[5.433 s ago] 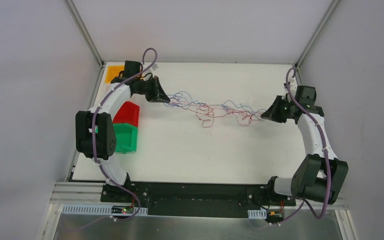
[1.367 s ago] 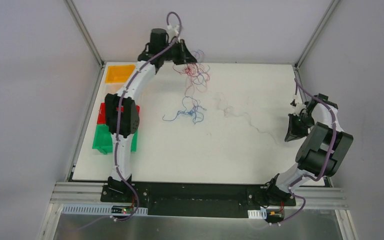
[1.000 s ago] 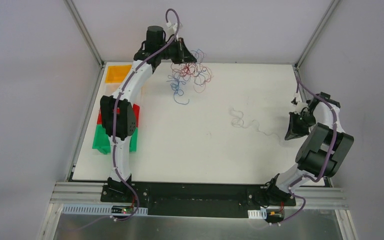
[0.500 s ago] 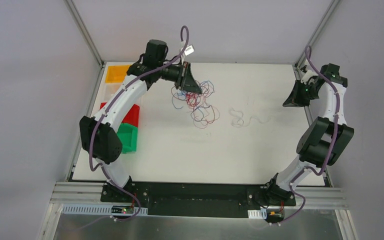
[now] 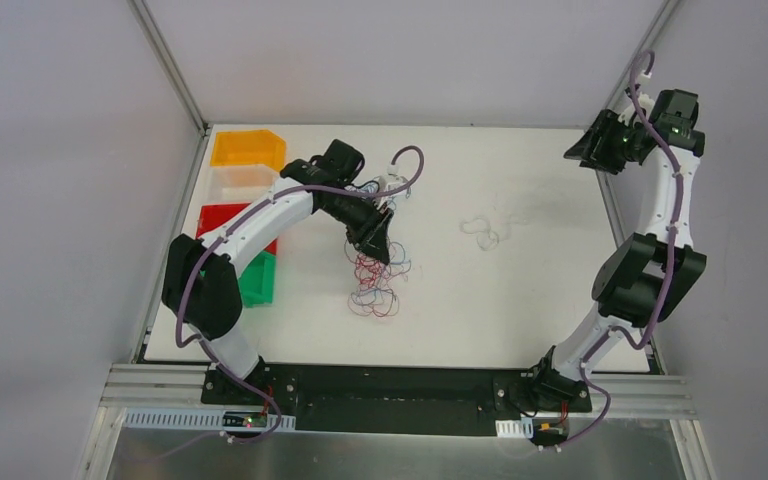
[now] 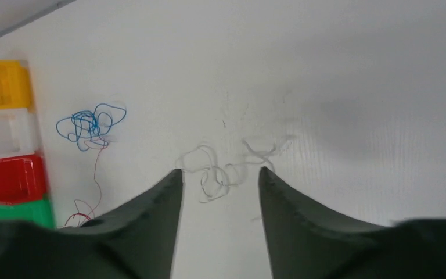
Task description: Untangle the cables
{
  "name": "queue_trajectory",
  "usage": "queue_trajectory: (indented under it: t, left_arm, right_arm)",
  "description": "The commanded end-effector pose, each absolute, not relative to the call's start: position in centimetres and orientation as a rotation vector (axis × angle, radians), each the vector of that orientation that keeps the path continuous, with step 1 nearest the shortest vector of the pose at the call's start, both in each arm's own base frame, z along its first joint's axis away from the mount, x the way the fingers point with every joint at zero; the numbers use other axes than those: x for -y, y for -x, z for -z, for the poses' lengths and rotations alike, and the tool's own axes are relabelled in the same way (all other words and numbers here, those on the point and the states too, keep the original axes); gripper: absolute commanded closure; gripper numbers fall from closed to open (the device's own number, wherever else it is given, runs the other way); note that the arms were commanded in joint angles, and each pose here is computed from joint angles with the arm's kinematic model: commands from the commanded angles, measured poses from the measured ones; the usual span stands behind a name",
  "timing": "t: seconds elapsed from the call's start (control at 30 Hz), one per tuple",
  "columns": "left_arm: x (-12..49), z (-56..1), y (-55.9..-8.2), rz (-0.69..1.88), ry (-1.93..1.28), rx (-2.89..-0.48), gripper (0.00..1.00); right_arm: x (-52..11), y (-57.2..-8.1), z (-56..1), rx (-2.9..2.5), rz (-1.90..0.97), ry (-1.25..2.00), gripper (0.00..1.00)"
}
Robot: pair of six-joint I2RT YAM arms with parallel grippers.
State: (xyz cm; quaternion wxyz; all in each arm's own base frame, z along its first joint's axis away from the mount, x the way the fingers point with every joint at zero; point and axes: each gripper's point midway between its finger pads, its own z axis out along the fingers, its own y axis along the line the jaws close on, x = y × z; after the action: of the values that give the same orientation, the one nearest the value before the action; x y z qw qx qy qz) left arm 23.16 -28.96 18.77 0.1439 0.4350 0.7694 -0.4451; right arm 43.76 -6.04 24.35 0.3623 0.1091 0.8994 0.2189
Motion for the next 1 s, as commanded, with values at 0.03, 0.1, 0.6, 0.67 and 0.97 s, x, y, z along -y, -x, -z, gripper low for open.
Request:
queue_trajectory:
  t: [0.03, 0.1, 0.6, 0.67, 0.97]
  left_arm:
    - [28.5, -18.9, -26.9, 1.085, -1.211, -2.267, 0.41]
    - [27.6, -18.6, -29.4, 1.155, -1.015, -2.367, 0.34]
    - [19.0, -10.8, -51.0, 0.862, -0.246, -2.465, 0.30]
    - [20.1, -9.6, -51.6, 0.894, -0.284, -2.462, 0.29]
    - [24.6, -6.3, -48.9, 1.117, -0.355, -2.497, 0.31]
  right_arm:
    - [4.1, -42.8, -19.9, -2.538, -0.522, -0.232, 0.33]
    - [3.0, -41.1, -18.1, -2.623, -0.561, -0.230, 0.31]
    - [-14.7, -43.7, -14.0, -2.590, -0.872, 0.128, 0.14]
    - [-16.9, -45.4, -13.6, -2.557, -0.901, 0.141, 0.14]
    - [-26.8, -49.9, -10.7, -2.459, -1.042, 0.231, 0.12]
